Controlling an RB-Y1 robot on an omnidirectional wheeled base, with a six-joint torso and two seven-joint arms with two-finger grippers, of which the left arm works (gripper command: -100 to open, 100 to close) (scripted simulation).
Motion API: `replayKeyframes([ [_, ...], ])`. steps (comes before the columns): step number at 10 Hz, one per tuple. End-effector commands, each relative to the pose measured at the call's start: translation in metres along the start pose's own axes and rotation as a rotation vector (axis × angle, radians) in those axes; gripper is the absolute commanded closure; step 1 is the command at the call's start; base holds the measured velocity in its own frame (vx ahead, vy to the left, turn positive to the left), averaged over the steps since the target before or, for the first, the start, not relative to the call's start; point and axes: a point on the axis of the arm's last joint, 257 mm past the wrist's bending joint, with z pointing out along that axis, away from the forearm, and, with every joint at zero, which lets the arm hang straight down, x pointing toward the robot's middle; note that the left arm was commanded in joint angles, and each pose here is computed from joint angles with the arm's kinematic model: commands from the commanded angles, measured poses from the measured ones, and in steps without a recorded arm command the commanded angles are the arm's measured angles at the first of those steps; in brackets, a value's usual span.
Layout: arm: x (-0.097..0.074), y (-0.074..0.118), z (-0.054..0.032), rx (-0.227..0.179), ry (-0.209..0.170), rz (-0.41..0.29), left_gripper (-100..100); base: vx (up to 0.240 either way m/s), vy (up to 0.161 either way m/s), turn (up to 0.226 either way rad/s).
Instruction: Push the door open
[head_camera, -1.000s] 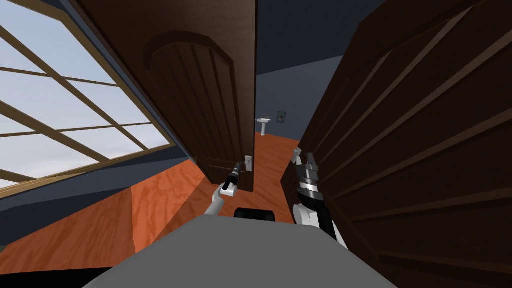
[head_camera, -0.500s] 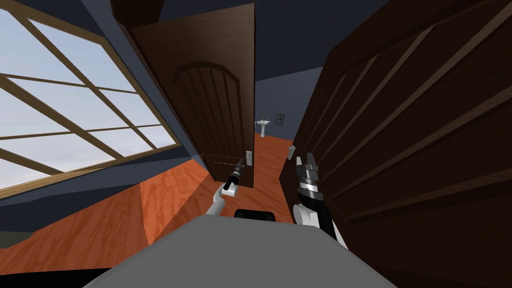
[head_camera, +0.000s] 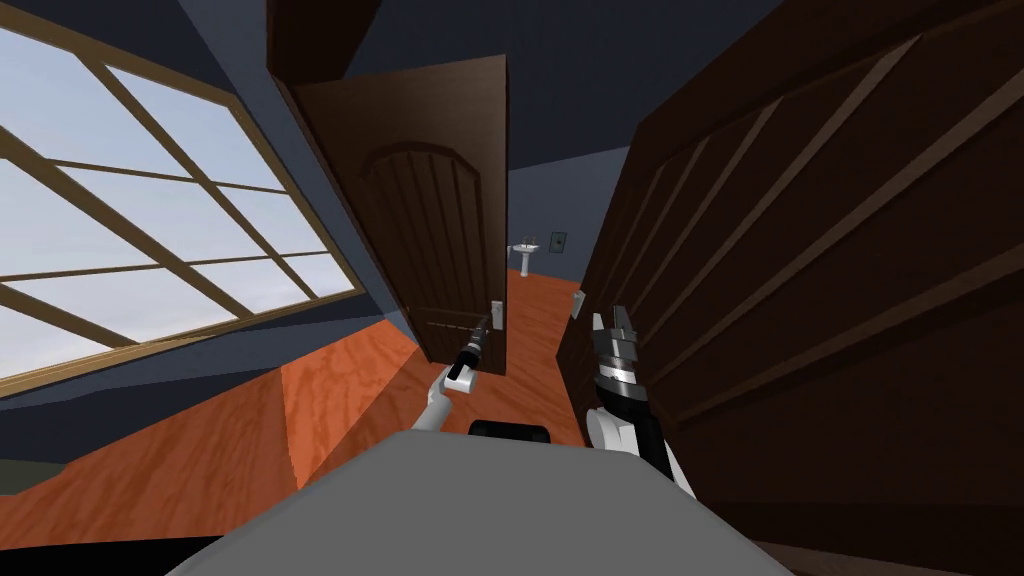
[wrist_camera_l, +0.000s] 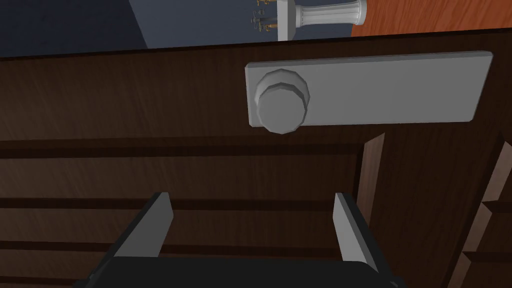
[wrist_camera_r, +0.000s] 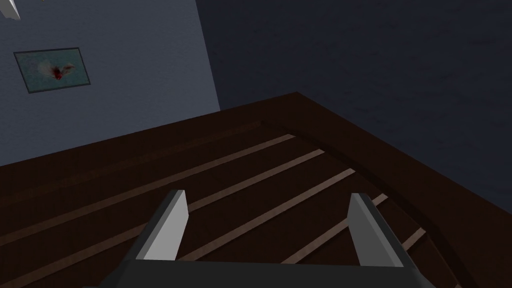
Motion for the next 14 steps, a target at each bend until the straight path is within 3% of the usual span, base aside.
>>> replayKeyframes([
  [1,-0.0024,-0.0001,0.0010,0.002,-0.003,0.004,-100,0.190,-0.023,-0.015],
  [7,-0.0051,-0.0009,0.0041,0.007,-0.012,0.001,-100,0.196,-0.032,-0.018],
  [8,-0.0051,-0.0009,0.0041,0.007,-0.012,0.001,100,-0.010,0.001,0.005],
  [14,-0.0055,0.0017,0.0051,0.003,-0.013,0.007,100,0.003,0.003,0.019],
])
